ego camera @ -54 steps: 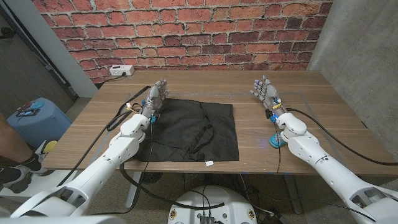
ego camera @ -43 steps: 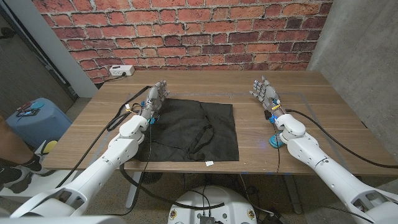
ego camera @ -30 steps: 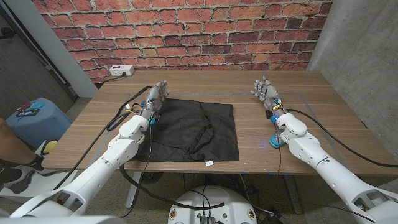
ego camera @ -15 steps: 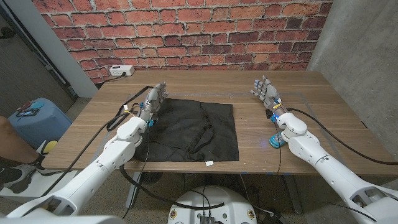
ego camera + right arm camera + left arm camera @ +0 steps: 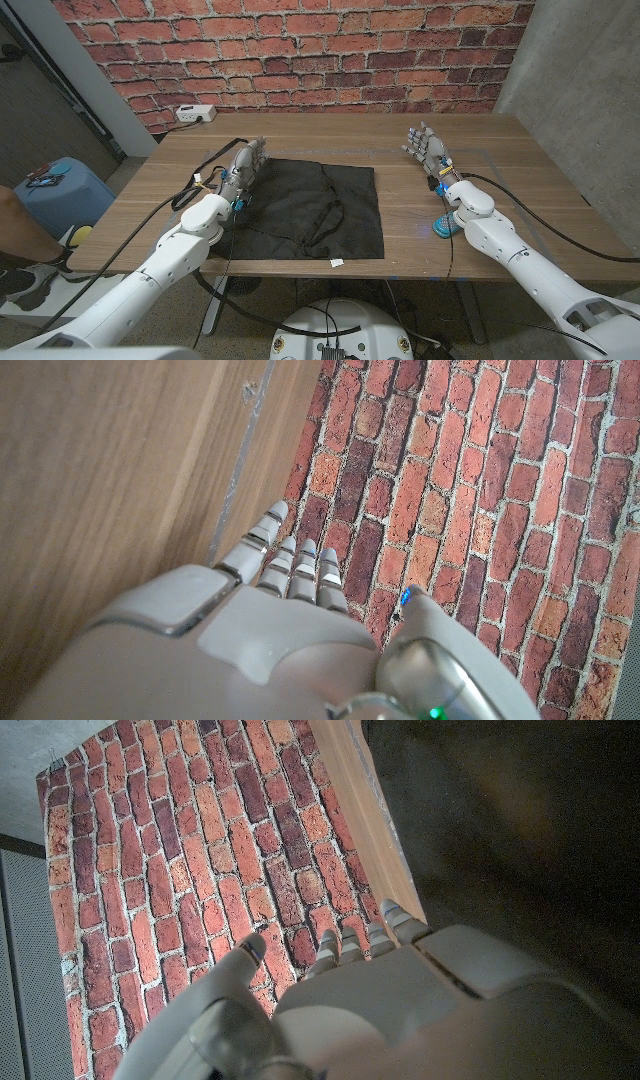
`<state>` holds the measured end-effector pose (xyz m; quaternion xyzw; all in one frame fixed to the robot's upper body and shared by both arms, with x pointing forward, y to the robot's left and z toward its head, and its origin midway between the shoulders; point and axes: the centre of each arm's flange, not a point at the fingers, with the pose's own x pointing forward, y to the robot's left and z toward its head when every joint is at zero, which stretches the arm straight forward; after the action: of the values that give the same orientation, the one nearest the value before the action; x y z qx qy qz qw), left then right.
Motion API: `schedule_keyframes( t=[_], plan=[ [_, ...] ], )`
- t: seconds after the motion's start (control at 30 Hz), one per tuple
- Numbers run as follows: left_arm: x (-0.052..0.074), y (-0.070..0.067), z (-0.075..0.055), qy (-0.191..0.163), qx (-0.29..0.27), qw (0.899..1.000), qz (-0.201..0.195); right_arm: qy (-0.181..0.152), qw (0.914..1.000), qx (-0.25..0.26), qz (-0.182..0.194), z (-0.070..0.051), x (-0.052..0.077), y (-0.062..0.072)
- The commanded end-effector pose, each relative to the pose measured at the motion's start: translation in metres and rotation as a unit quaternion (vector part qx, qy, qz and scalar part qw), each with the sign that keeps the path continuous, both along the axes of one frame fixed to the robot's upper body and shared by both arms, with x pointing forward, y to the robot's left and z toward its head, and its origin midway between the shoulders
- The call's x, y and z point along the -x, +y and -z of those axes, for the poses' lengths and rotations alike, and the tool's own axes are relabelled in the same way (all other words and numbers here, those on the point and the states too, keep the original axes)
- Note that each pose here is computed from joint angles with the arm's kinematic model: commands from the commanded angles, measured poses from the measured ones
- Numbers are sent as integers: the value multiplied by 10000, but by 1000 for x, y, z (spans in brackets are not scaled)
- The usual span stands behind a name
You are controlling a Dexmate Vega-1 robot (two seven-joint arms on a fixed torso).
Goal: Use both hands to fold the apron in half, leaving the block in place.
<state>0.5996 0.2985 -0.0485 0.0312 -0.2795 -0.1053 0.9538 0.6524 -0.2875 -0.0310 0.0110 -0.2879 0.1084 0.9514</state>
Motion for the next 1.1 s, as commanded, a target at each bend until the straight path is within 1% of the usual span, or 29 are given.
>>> schedule_keyframes(
  t=[0.03, 0.2, 0.27, 0.43, 0.47, 0.7, 1.1],
  plan=[
    [22, 11, 0, 27, -482, 9988, -39, 7, 9999, 94, -43, 1, 1, 4],
    [30, 20, -6, -28, -691, 9976, -100, 12, 9999, 107, -42, -1, -1, 6],
    [33, 23, -10, -41, -859, 9962, -104, 14, 9999, 104, -49, -3, -3, 6],
    [39, 27, -13, -49, -1005, 9948, -137, 21, 9999, 112, -52, -4, -5, 6],
    [42, 28, -13, -62, -1065, 9941, -174, 26, 9999, 111, -53, -5, -6, 6],
    [53, 30, -11, -56, -1318, 9908, -307, 36, 9999, 133, -79, -5, -10, 6],
    [81, 28, -1, -141, -1716, 9829, -657, 71, 9997, 208, -111, -3, -13, 3]
  ],
)
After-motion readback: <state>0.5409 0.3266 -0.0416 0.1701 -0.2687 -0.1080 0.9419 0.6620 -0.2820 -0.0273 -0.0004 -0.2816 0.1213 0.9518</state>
